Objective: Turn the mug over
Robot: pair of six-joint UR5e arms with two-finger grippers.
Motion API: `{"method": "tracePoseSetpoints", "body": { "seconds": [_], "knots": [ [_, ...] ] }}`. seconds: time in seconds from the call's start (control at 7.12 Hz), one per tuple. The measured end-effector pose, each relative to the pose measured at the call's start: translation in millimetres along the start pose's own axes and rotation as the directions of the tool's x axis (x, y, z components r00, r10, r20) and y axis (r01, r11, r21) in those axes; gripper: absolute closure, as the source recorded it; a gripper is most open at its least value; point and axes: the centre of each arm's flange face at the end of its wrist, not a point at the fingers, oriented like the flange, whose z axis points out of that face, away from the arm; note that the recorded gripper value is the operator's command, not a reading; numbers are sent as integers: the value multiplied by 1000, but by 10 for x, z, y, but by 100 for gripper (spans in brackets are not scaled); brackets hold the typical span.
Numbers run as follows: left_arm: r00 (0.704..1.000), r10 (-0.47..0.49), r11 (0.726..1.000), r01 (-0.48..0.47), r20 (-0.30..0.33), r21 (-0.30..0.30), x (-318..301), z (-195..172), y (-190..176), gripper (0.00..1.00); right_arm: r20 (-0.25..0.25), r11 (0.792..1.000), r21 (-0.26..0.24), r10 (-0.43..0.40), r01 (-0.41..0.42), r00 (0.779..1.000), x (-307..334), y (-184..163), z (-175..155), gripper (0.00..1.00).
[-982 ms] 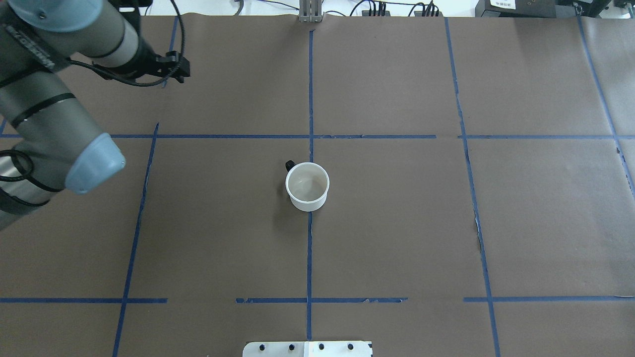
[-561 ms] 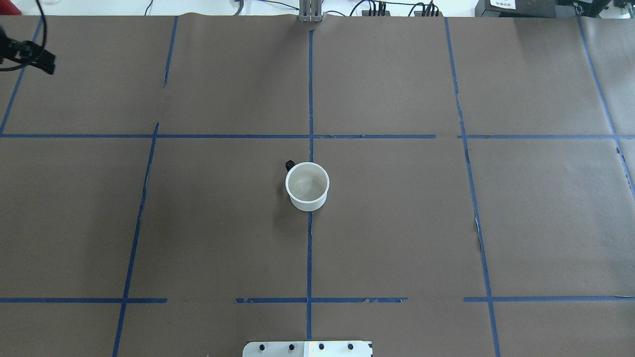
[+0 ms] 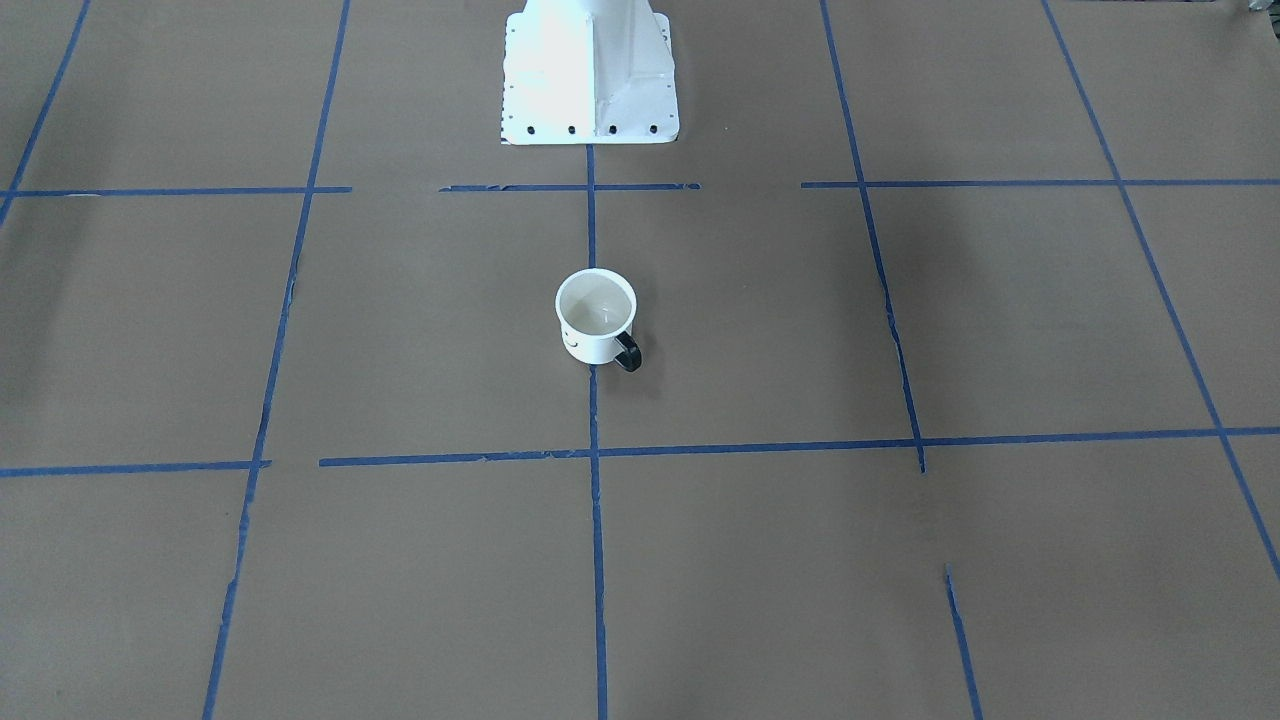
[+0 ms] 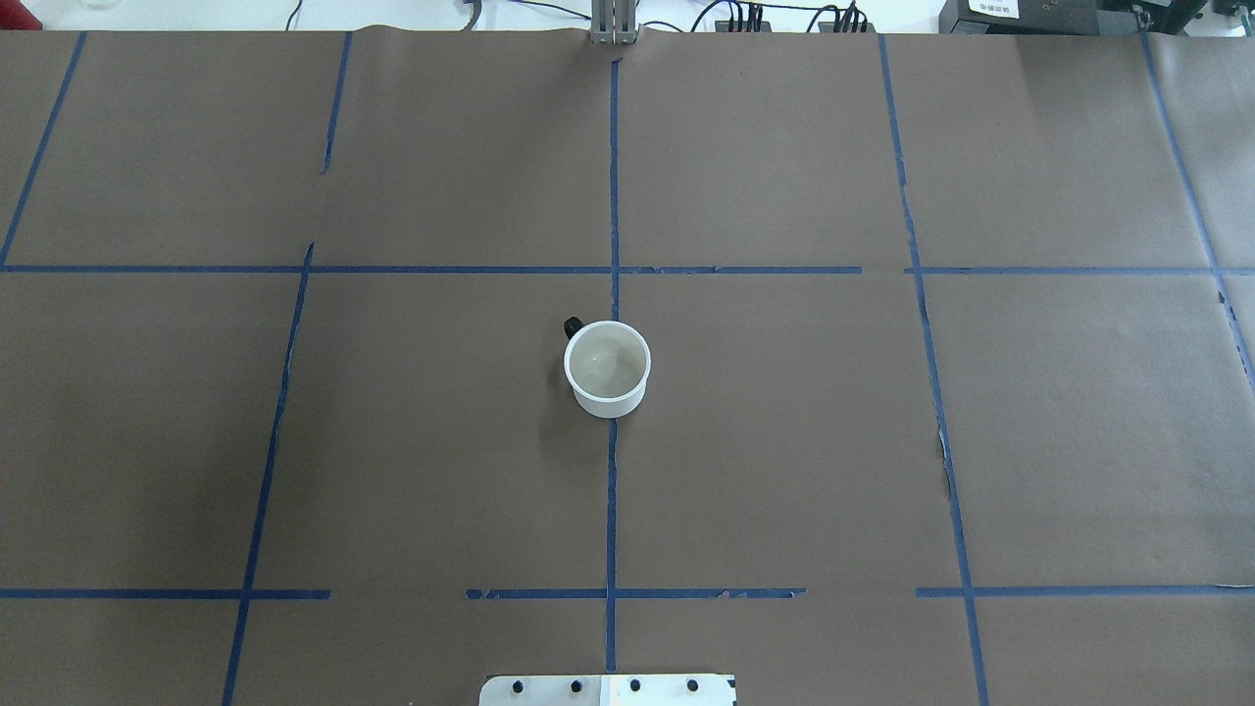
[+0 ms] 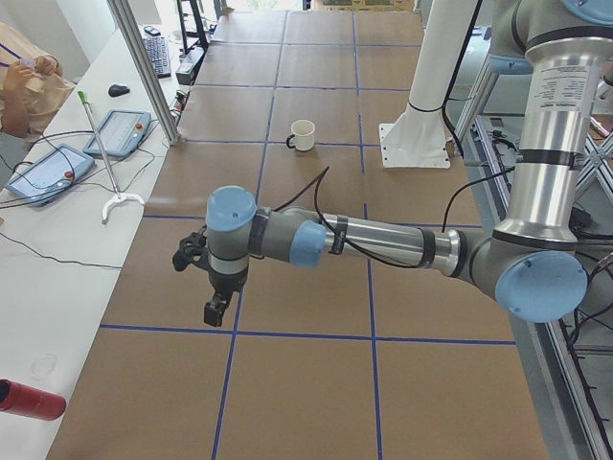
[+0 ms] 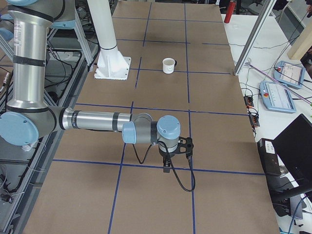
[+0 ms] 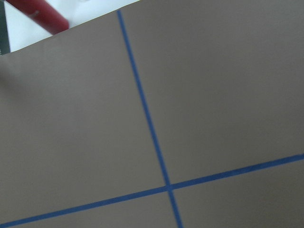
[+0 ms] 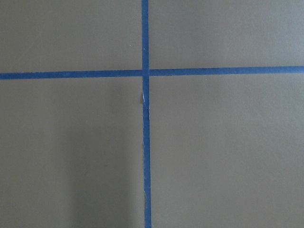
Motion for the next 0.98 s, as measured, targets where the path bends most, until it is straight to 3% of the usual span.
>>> {"method": "tracePoseSetpoints", "body": {
  "seconds": [0.14, 0.28, 0.7, 0.98],
  "knots": [
    [999, -22, 999, 20, -46, -28, -166, 186, 450, 0, 0, 1000, 0, 0, 0, 1000, 0, 0, 0, 0],
    [997, -23, 999, 21, -68, -27, -223, 279, 674, 0, 0, 1000, 0, 0, 0, 1000, 1, 0, 1, 0],
    [995, -1, 1000, 2, -102, 5, -185, 248, 647, 0, 0, 1000, -1, 1, -1, 1000, 4, 0, 4, 0],
    [990, -73, 995, 64, -121, -71, -115, 118, 466, 0, 0, 1000, 0, 0, 0, 1000, 0, 0, 0, 0]
  ]
}}
